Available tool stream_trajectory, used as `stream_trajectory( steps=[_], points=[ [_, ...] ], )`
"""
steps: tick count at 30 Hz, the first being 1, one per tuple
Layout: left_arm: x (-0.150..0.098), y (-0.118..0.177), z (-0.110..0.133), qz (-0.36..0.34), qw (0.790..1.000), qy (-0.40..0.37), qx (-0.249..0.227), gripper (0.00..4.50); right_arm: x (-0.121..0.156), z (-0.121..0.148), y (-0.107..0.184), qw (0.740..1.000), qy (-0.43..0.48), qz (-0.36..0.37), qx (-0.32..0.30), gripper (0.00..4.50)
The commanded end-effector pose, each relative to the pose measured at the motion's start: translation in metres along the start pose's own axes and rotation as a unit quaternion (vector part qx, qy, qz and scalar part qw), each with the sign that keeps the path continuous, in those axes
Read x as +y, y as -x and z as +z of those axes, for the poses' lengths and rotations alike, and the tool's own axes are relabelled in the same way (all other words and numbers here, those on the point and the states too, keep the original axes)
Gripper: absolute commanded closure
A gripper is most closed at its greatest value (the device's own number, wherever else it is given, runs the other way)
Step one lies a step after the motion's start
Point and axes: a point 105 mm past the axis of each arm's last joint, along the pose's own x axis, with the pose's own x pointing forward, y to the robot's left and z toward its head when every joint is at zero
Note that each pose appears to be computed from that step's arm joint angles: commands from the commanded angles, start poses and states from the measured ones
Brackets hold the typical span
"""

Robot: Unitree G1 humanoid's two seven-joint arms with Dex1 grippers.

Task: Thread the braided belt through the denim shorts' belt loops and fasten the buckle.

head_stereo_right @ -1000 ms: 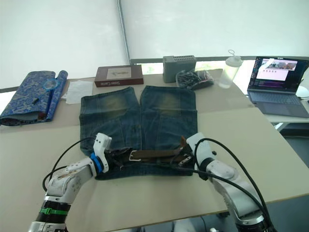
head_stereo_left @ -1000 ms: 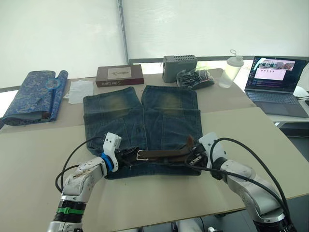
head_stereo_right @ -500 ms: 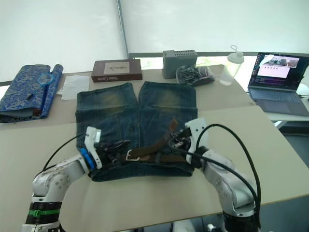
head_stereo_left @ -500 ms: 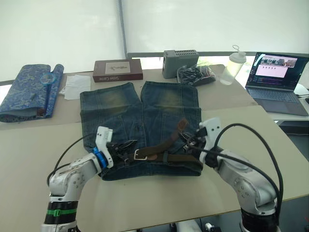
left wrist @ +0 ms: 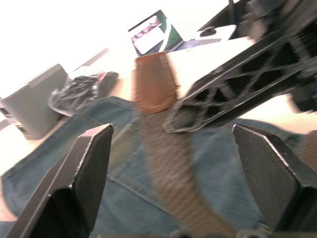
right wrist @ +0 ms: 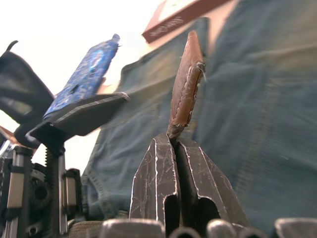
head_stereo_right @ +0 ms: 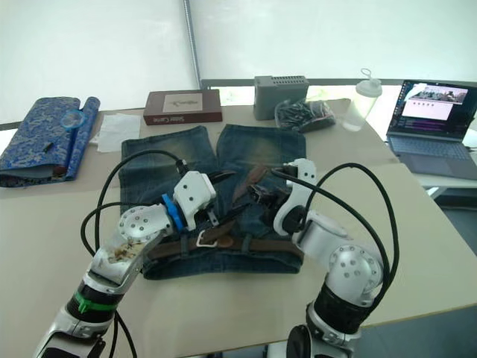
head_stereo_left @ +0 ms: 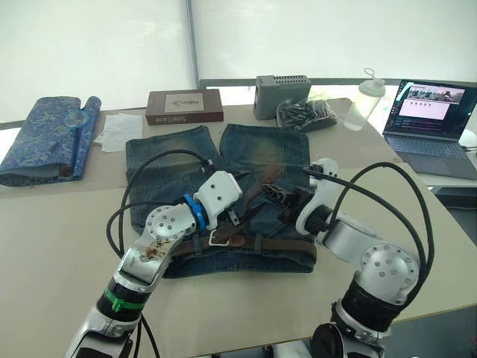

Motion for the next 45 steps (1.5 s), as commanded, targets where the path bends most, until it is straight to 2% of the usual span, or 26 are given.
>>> stream_trajectory(
  steps=[1, 5, 8, 13, 16, 20, 23, 25, 26, 29, 34, 40, 44, 45],
  points=[
    [0.006, -0.005, 0.005, 0.030, 0.999, -0.038, -0.001, 0.35, 0.023, 0.009, -0.003, 0.999, -0.008, 0.041, -0.020, 4.50],
    [0.005, -0.005, 0.003, 0.036, 0.998, -0.053, 0.010, 0.35, 0.023, 0.011, -0.002, 0.999, -0.014, 0.039, -0.025, 4.50],
    [0.002, -0.006, 0.002, 0.032, 0.998, -0.054, 0.011, 1.03, 0.025, 0.012, -0.001, 0.998, -0.021, 0.043, -0.028, 4.50],
    [-0.001, -0.007, -0.003, 0.025, 0.998, -0.058, 0.017, 3.32, 0.028, 0.012, -0.001, 0.998, -0.032, 0.054, -0.031, 4.50],
    [-0.001, -0.007, -0.005, 0.027, 0.998, -0.057, 0.021, 4.47, 0.030, 0.012, -0.001, 0.997, -0.037, 0.061, -0.031, 4.50],
    [0.003, 0.000, -0.011, 0.025, 0.998, -0.055, 0.029, 4.47, 0.038, 0.009, 0.003, 0.995, -0.011, 0.096, -0.015, 4.50],
    [0.011, 0.014, -0.015, 0.021, 0.999, -0.022, 0.032, 4.50, 0.045, 0.004, 0.010, 0.991, 0.066, 0.118, 0.013, 3.52],
    [0.016, 0.030, -0.019, -0.004, 0.999, -0.019, 0.039, 4.50, 0.040, -0.004, 0.013, 0.978, 0.177, 0.101, 0.046, 2.83],
    [0.018, 0.042, -0.022, -0.026, 0.998, -0.022, 0.046, 4.50, 0.037, -0.013, 0.015, 0.963, 0.237, 0.102, 0.070, 2.47],
    [0.028, 0.067, -0.034, -0.061, 0.993, -0.053, 0.086, 4.50, 0.029, -0.030, 0.015, 0.930, 0.327, 0.125, 0.109, 2.47],
    [0.039, 0.096, -0.043, -0.128, 0.972, -0.137, 0.139, 4.50, 0.025, -0.051, 0.006, 0.892, 0.397, 0.170, 0.132, 2.47],
    [0.053, 0.117, -0.041, -0.171, 0.949, -0.206, 0.167, 4.50, 0.029, -0.067, -0.007, 0.877, 0.416, 0.202, 0.133, 2.47],
    [0.063, 0.139, -0.045, -0.216, 0.917, -0.264, 0.206, 4.50, 0.023, -0.067, -0.016, 0.872, 0.428, 0.199, 0.131, 2.47],
    [0.063, 0.145, -0.047, -0.238, 0.903, -0.284, 0.218, 4.50, 0.020, -0.068, -0.019, 0.865, 0.440, 0.199, 0.136, 2.47]
  ],
)
